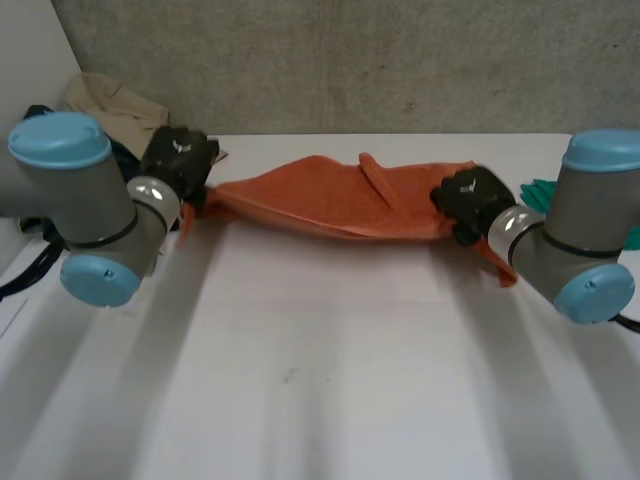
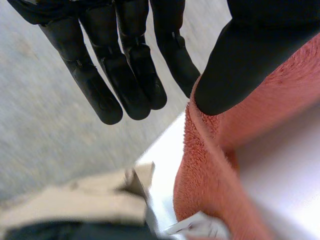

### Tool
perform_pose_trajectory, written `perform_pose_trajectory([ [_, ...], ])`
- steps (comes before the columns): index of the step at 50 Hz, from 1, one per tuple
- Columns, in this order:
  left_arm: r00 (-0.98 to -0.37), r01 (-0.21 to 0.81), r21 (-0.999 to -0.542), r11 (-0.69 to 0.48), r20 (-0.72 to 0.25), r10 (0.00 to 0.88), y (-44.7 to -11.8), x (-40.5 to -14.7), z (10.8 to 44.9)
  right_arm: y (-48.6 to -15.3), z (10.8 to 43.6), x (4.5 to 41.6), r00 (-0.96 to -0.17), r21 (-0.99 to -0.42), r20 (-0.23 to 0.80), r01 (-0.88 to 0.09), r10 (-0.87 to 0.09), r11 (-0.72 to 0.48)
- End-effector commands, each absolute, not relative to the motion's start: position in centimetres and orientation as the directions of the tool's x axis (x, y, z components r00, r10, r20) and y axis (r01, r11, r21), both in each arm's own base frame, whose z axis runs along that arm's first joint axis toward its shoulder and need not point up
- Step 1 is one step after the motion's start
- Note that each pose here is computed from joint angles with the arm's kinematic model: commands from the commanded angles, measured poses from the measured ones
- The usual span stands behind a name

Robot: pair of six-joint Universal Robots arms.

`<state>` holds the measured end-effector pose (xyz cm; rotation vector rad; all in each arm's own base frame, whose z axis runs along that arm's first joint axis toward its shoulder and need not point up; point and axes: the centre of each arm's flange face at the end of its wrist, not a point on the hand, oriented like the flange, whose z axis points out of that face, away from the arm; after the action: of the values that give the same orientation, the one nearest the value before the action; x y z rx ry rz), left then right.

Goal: Fold the laundry.

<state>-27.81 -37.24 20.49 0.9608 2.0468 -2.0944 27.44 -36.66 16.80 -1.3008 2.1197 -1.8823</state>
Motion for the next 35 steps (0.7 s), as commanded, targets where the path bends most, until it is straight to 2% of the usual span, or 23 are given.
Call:
perform_pose_trajectory([
  [1, -0.779, 0.508, -0.857, -0.089, -0.501, 0.377, -36.8, -26.8, 20.4, -37.0, 15.7, 27.0, -0.678, -0.84, 0.454, -0.542, -0.578, -0.024],
  [5, -0.79, 0.486, -0.869, -0.096, -0.484, 0.377, -36.1, -26.8, 22.1, -36.9, 17.0, 26.4, -0.734, -0.879, 0.382, -0.475, -0.562, 0.024],
  [9, -0.802, 0.46, -0.883, -0.093, -0.459, 0.382, -35.6, -26.9, 23.0, -36.8, 18.1, 24.7, -0.805, -0.914, 0.263, -0.385, -0.532, 0.13],
  [13, -0.812, 0.44, -0.894, -0.081, -0.435, 0.388, -35.3, -26.9, 23.3, -36.1, 18.8, 23.0, -0.846, -0.916, 0.165, -0.322, -0.507, 0.24],
  [17, -0.82, 0.427, -0.901, -0.074, -0.42, 0.39, -35.3, -26.9, 23.4, -35.6, 18.7, 21.6, -0.861, -0.9, 0.137, -0.315, -0.49, 0.301],
  [20, -0.82, 0.424, -0.903, -0.073, -0.417, 0.391, -35.3, -26.9, 23.4, -35.2, 18.3, 21.0, -0.855, -0.888, 0.153, -0.339, -0.496, 0.311],
  [24, -0.822, 0.422, -0.904, -0.075, -0.416, 0.389, -35.5, -26.9, 23.5, -34.5, 17.0, 20.4, -0.819, -0.851, 0.22, -0.427, -0.53, 0.305],
  [29, -0.825, 0.421, -0.904, -0.077, -0.416, 0.383, -35.6, -26.7, 23.8, -34.8, 15.9, 20.0, -0.761, -0.82, 0.339, -0.528, -0.554, 0.223],
  [35, -0.825, 0.421, -0.904, -0.075, -0.416, 0.382, -35.6, -26.7, 24.0, -36.1, 14.5, 19.9, -0.751, -0.82, 0.387, -0.546, -0.535, 0.173],
])
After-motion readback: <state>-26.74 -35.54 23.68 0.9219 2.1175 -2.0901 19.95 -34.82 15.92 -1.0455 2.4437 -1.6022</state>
